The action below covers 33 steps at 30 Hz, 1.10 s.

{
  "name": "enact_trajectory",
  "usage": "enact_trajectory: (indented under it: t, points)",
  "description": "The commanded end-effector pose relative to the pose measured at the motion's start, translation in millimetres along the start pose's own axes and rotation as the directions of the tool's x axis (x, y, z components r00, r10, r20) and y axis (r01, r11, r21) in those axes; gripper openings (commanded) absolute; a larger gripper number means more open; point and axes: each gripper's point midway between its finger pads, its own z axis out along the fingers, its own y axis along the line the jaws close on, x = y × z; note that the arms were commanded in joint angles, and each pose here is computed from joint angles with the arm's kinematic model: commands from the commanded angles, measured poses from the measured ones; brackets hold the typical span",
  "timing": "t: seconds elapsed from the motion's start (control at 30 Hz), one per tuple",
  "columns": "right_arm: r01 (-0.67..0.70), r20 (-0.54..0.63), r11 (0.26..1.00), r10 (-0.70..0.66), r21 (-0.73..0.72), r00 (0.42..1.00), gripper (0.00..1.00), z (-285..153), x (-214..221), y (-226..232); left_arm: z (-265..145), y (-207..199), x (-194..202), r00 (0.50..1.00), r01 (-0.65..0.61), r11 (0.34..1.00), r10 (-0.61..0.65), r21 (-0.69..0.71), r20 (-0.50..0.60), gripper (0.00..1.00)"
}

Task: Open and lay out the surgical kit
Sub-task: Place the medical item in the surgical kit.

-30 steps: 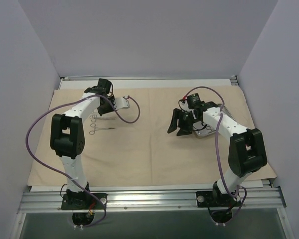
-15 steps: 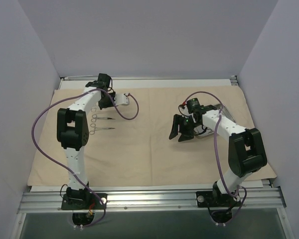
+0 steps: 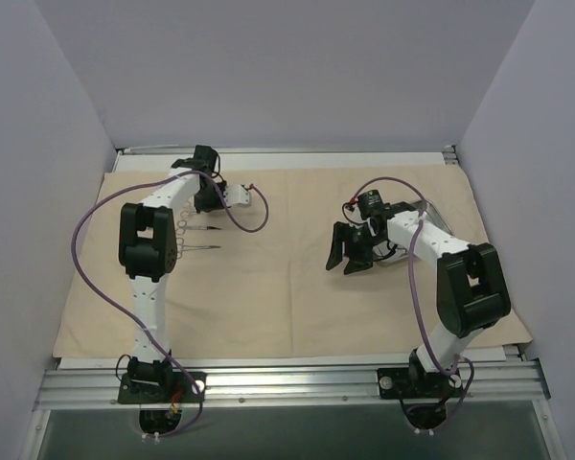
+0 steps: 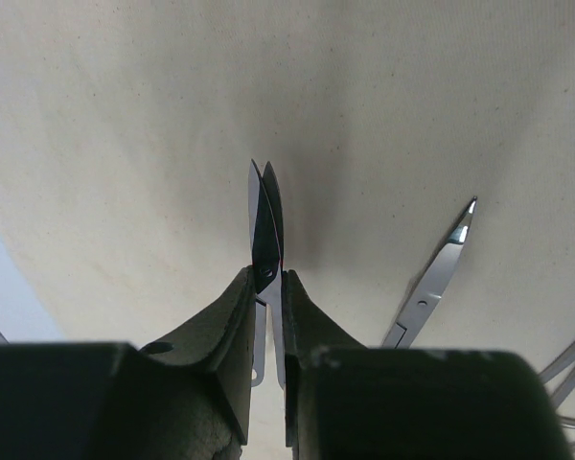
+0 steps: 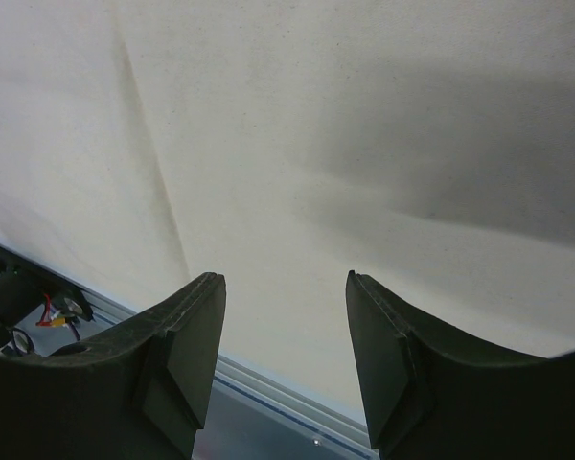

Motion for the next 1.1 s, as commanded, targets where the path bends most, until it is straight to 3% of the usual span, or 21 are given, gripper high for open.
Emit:
enact_trajectory:
  t: [0.0, 1.07]
  points:
    - [0.002, -0.016, 1.000, -0.002, 0.027, 1.000, 0.53, -2, 0, -2, -5, 14, -7, 0.999, -0.026, 0.999, 0.027, -0.024, 0.045, 0.02]
    - [-0.012, -0.023, 0.999, 0.013, 0.030, 1.000, 0.53, 4, -3, -6, 9, 20, 0, 0.998, -0.014, 1.000, 0.016, -0.026, 0.068, 0.06]
